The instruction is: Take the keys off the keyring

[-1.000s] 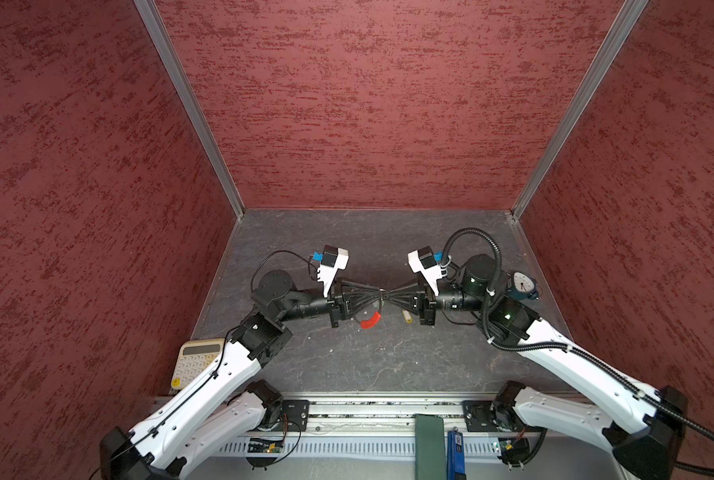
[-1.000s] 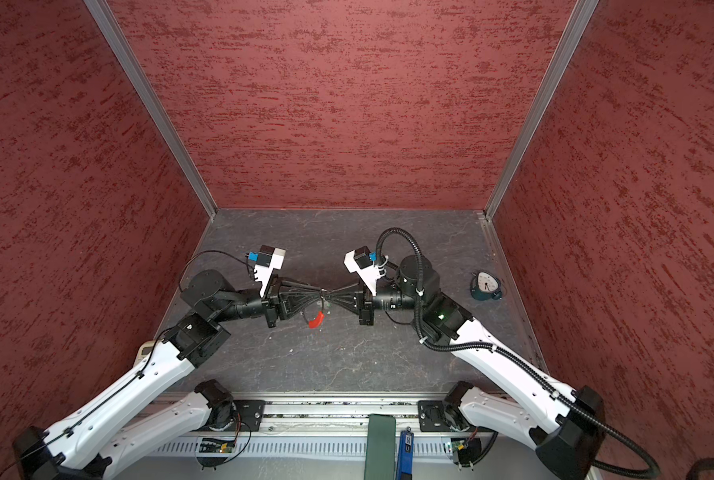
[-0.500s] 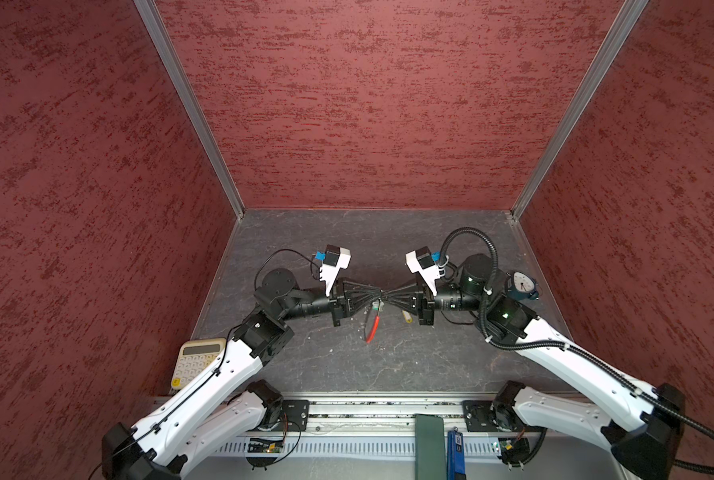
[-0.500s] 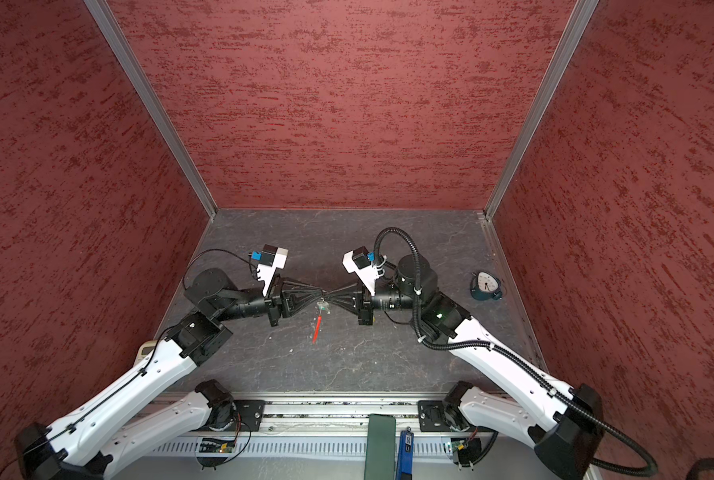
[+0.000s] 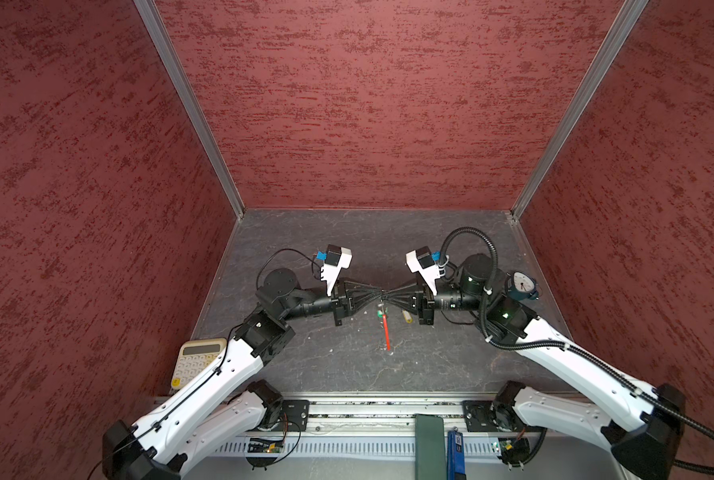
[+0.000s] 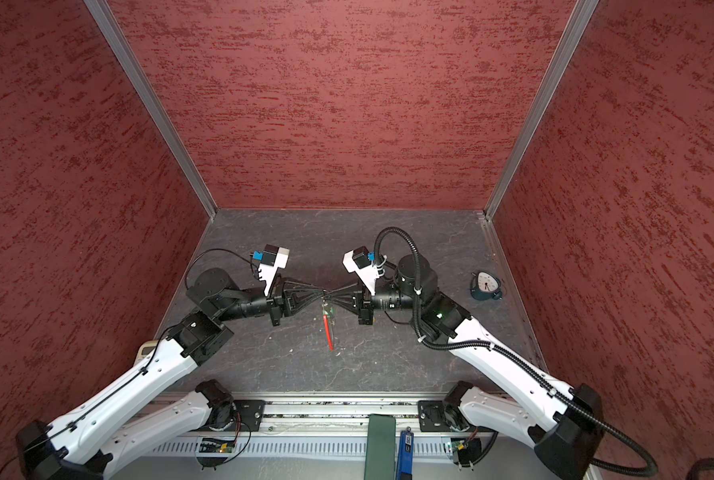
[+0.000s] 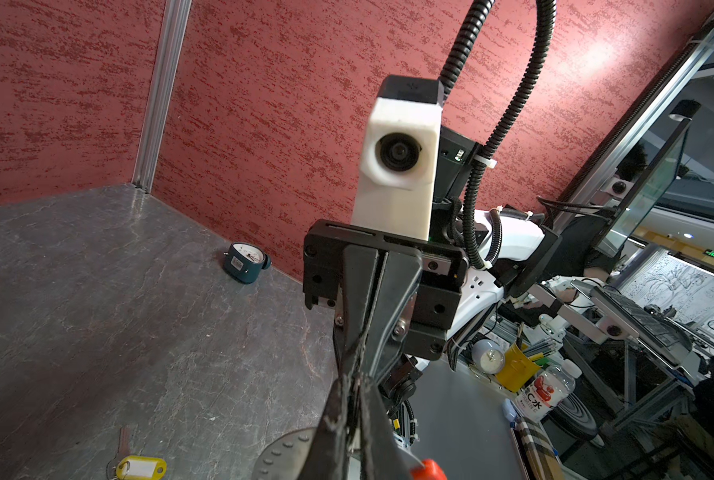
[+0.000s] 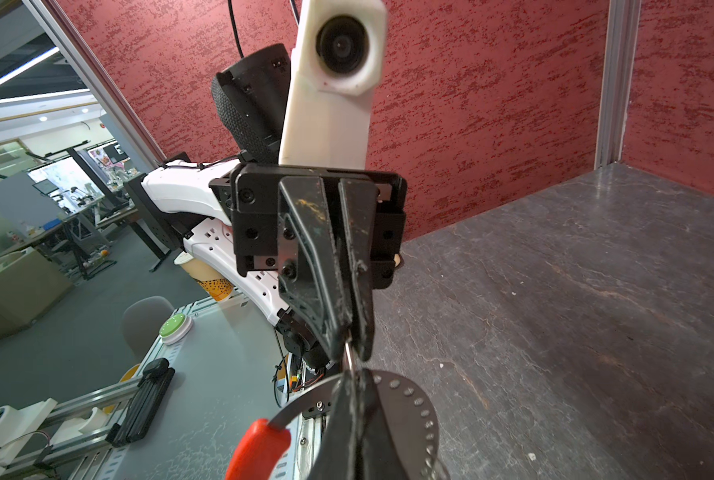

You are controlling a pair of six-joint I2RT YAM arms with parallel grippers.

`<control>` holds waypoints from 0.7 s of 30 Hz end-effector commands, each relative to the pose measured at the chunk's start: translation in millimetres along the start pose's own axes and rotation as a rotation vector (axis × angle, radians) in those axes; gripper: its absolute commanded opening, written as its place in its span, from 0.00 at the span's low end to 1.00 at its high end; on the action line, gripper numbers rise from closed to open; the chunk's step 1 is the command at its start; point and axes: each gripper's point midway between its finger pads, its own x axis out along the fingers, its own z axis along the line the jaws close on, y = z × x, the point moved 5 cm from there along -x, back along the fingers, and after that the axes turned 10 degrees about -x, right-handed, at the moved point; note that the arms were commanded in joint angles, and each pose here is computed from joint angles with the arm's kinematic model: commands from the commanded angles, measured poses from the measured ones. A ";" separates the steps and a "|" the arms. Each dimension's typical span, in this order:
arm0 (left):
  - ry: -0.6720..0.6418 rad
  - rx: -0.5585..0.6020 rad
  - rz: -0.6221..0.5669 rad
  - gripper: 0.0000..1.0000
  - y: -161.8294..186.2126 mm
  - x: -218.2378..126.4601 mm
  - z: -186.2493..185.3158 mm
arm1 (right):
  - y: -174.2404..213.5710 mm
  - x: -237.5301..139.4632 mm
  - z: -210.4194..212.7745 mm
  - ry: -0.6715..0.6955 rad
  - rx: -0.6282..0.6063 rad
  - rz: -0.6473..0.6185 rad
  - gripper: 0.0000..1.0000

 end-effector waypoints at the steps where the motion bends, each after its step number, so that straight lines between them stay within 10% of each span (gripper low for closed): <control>1: 0.048 0.022 0.007 0.09 -4.6 3.5 -13.5 | -17.3 -2.2 -2.9 0.039 -0.057 -0.049 0.00; 6: 0.034 0.027 -0.001 0.00 -4.4 3.8 -13.6 | -18.5 -3.1 -3.2 0.048 -0.063 -0.055 0.00; 13: -0.032 0.080 -0.081 0.00 -11.8 -7.6 -21.6 | -23.1 -17.4 3.3 0.109 -0.112 -0.104 0.38; 21: -0.064 0.098 -0.143 0.00 -18.9 -14.7 -27.1 | -26.8 -28.1 2.8 0.179 -0.097 -0.198 0.46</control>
